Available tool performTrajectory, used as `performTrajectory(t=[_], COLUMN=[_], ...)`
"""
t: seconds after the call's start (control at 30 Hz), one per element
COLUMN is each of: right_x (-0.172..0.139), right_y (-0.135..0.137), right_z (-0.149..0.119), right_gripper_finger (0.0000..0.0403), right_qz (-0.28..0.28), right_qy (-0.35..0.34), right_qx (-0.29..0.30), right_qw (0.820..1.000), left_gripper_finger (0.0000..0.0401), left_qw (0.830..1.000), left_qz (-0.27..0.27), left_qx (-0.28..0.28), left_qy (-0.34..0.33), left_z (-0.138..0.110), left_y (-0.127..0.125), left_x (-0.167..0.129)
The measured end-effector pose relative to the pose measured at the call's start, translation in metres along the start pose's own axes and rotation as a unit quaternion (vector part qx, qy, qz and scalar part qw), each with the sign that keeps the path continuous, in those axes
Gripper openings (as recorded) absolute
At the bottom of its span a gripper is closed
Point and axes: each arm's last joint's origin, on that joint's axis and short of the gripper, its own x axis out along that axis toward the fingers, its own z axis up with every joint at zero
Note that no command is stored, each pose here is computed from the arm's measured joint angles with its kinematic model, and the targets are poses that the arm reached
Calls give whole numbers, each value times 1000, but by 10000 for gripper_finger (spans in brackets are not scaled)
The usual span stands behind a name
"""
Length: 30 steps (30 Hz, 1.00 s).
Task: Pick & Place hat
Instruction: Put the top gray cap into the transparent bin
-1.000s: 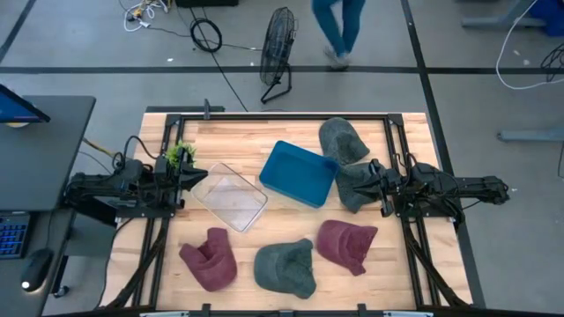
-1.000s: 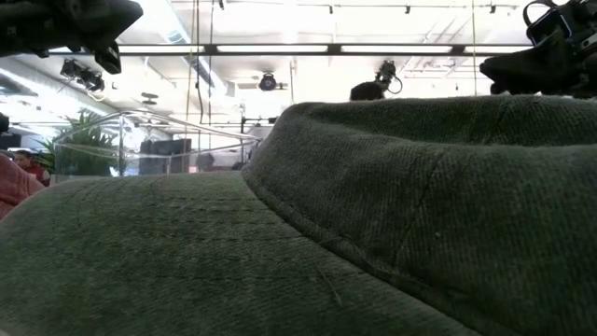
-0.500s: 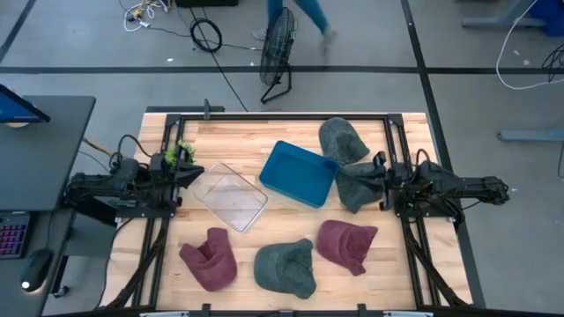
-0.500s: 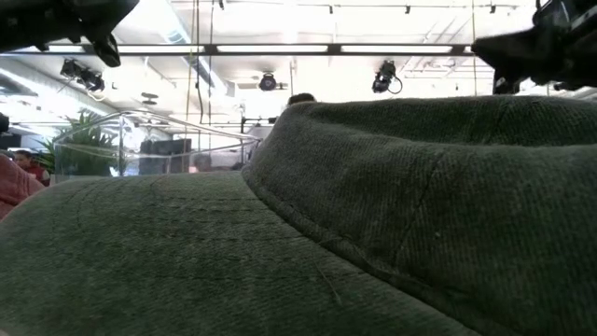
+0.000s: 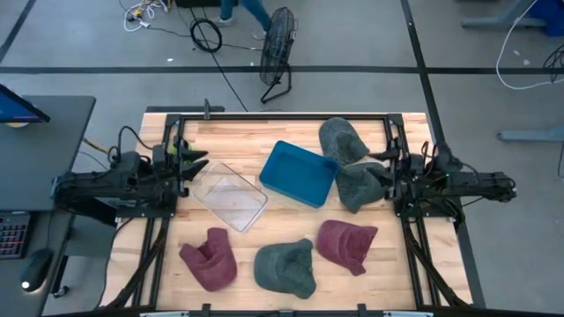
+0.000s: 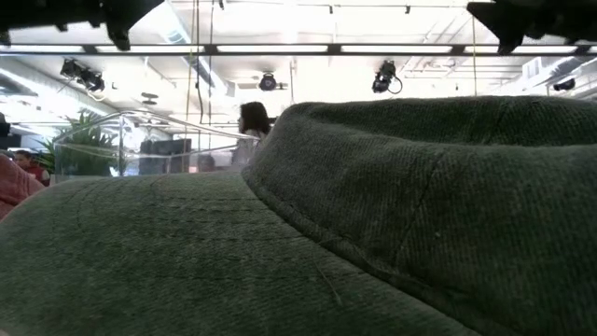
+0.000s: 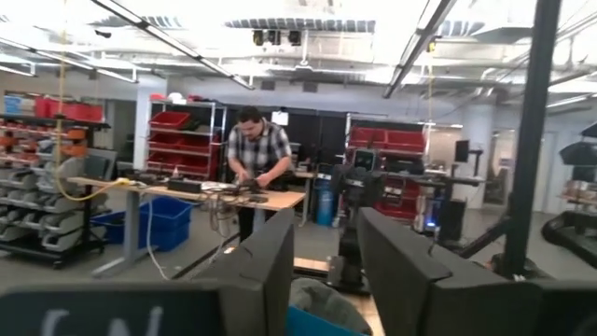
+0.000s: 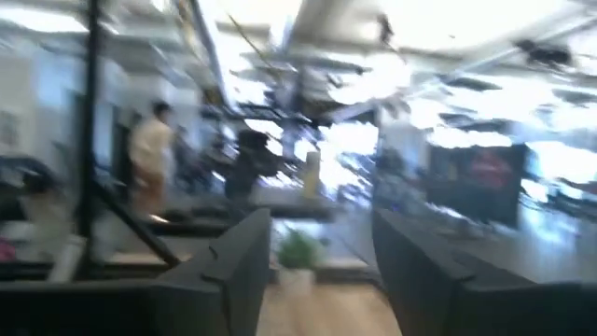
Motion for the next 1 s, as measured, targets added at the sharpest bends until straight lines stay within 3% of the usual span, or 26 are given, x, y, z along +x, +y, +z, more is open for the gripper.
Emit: performTrajectory(t=[0.1,0.2,0.37,0.67,0.8,1.0], right_x=[8,17,37,70,72,75], right_y=[-7,-13,-23,-60,-82,-115], right_z=[10,10,9,-15,-34,-62], right_gripper_finger=[203,203,204,204,204,204], right_qz=[-79,-148,-200,-295,-294,-271], right_qy=[114,244,382,506,558,591], right_qx=[-24,-39,-36,-34,-21,34], right_qw=[990,958,901,810,776,759], left_gripper_finger=[145,145,139,138,138,138], left_qw=[1000,1000,1000,999,999,999], left_qz=[4,8,23,25,25,25], left_qx=[2,10,15,5,2,2], left_qy=[6,8,14,32,29,30], left_z=[9,16,20,15,16,16], left_y=[-1,-2,-2,-2,-2,-2], left_x=[8,15,22,29,29,29])
